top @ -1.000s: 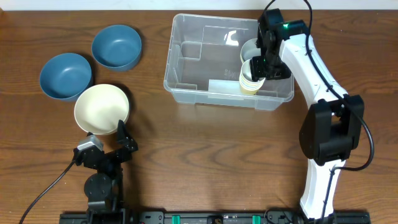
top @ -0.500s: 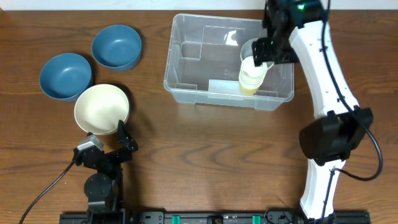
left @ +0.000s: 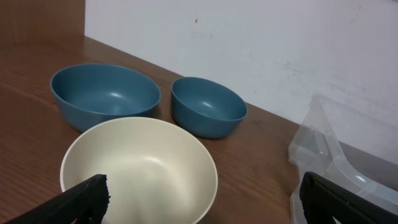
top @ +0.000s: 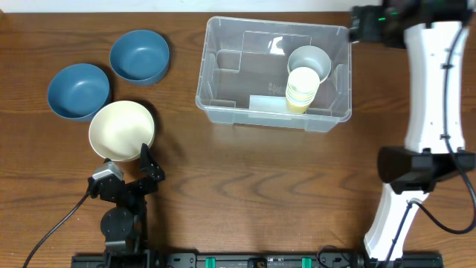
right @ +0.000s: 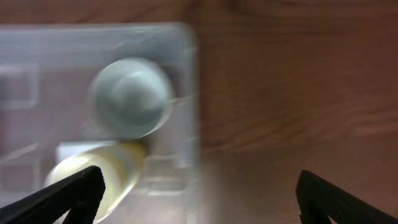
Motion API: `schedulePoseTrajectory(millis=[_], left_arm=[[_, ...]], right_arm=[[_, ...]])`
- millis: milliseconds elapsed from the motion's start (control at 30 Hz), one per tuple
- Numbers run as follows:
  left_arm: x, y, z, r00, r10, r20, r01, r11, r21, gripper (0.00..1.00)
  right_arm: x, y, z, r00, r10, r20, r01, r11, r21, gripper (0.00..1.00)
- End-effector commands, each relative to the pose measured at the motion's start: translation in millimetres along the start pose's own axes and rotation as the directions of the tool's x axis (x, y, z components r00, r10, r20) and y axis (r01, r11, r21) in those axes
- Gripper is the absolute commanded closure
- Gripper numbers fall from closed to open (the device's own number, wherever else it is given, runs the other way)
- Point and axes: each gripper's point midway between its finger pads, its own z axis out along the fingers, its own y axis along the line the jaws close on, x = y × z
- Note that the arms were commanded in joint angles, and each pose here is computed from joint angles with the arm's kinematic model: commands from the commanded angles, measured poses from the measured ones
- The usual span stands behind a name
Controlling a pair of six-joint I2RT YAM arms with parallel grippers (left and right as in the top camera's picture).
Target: Pack container
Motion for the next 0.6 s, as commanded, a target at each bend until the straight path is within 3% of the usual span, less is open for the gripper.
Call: schedulePoseTrajectory(millis=[0, 333, 467, 567], left_arm=[[16, 9, 1, 0.999, 0.016, -0.041, -0.017, 0.999, -0.033, 0.02], [10, 8, 1, 1.0, 0.005, -0.016, -0.005, 1.0, -0.029, 0.02], [-6, -31, -6, 0.997, 0.075, -0.016, -0.072, 0.984, 0.165, 0.02], [-41, -49, -22, 0.997, 0.081, -0.001, -0.079, 0.975, 0.209, 0.02]], right_arm=[[-8, -37, -2, 0.996, 0.087, 0.025, -0.089, 0.994, 0.056, 0.01], [-11, -89, -1, 0.982, 0.184, 0.031, -0.186, 0.977, 0.106, 0.01], [-11, -91, -1, 0.982, 0.189, 0.032, -0.191, 0.976, 0.108, 0.01], [-11, -90, -1, 0.982, 0.188, 0.032, -0.19, 0.976, 0.107, 0.01]])
